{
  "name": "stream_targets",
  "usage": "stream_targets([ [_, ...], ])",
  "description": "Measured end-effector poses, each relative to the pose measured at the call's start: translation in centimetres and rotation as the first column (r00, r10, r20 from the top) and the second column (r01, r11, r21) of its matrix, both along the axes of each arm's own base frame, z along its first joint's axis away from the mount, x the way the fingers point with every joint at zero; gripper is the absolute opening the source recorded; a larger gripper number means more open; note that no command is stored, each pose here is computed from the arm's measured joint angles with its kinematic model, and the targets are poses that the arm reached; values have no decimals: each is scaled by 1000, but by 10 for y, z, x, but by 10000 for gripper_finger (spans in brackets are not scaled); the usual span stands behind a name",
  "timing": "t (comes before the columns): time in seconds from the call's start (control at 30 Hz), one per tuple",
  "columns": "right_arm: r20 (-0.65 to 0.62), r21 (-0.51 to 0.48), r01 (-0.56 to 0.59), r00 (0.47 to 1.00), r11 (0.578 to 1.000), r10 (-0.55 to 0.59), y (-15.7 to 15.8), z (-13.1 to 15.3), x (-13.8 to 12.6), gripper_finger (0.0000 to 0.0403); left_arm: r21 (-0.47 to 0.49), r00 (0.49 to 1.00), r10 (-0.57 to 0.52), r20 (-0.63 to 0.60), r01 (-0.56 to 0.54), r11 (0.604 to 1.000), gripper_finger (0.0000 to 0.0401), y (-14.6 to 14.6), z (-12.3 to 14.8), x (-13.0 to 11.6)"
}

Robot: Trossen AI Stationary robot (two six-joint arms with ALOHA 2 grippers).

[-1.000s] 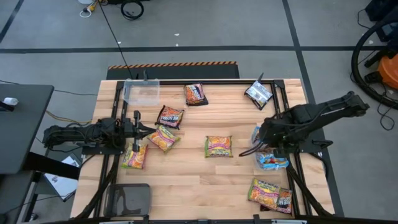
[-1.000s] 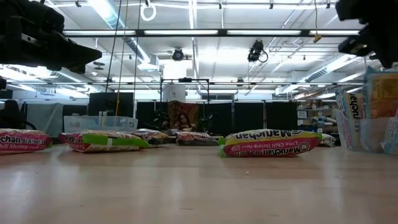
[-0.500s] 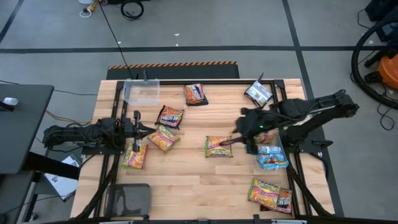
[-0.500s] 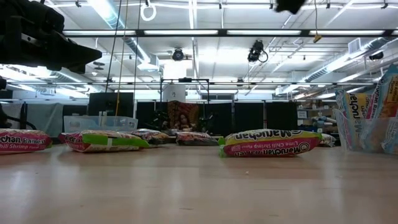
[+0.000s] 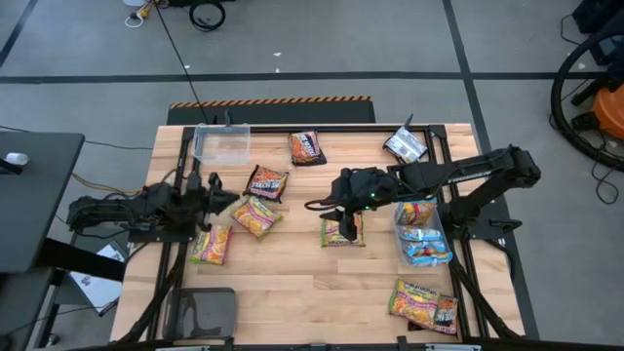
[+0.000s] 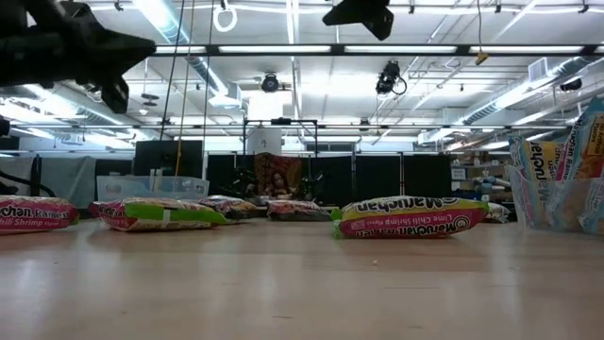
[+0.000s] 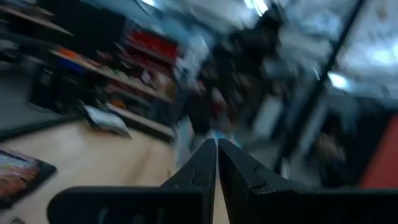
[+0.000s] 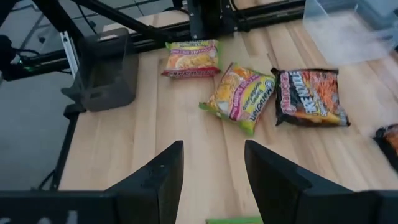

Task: Sort Maruchan noodles
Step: Put the black noodle pack into the top transparent bin

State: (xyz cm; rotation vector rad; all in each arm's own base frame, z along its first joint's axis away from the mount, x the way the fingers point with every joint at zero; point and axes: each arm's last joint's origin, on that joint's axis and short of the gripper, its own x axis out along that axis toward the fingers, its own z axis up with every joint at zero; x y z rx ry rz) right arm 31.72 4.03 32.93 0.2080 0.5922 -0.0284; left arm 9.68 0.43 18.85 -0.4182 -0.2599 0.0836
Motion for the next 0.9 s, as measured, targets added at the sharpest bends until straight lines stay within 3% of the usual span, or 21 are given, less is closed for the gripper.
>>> stream_targets([
  [0.07,4,13,8,1000,1000,-8,0,1,-1,175,-48,997,34,73,-30,998,25,1,7,-2],
  [0.17,23,13,13,1000,1000,-13,-1,6,-4,175,-33,999,-23,39,24,999,22,-1,21,0],
  [0.33,60,-84,68,996,994,-63,-12,14,-9,175,4,971,26,-236,-26,1000,6,-2,47,20],
  [0.47,92,-143,96,992,985,-83,-21,21,-14,175,31,895,90,-436,-85,996,10,-2,58,52],
  [0.63,132,-145,96,988,985,-77,-22,34,-26,175,20,734,175,-657,-215,976,24,8,54,102],
  [0.77,165,-154,102,983,983,-77,-16,47,-42,175,88,647,239,-724,-257,963,27,15,52,145],
  [0.9,175,-173,119,981,978,-88,-12,57,-61,175,92,567,223,-793,-251,964,27,23,46,183],
])
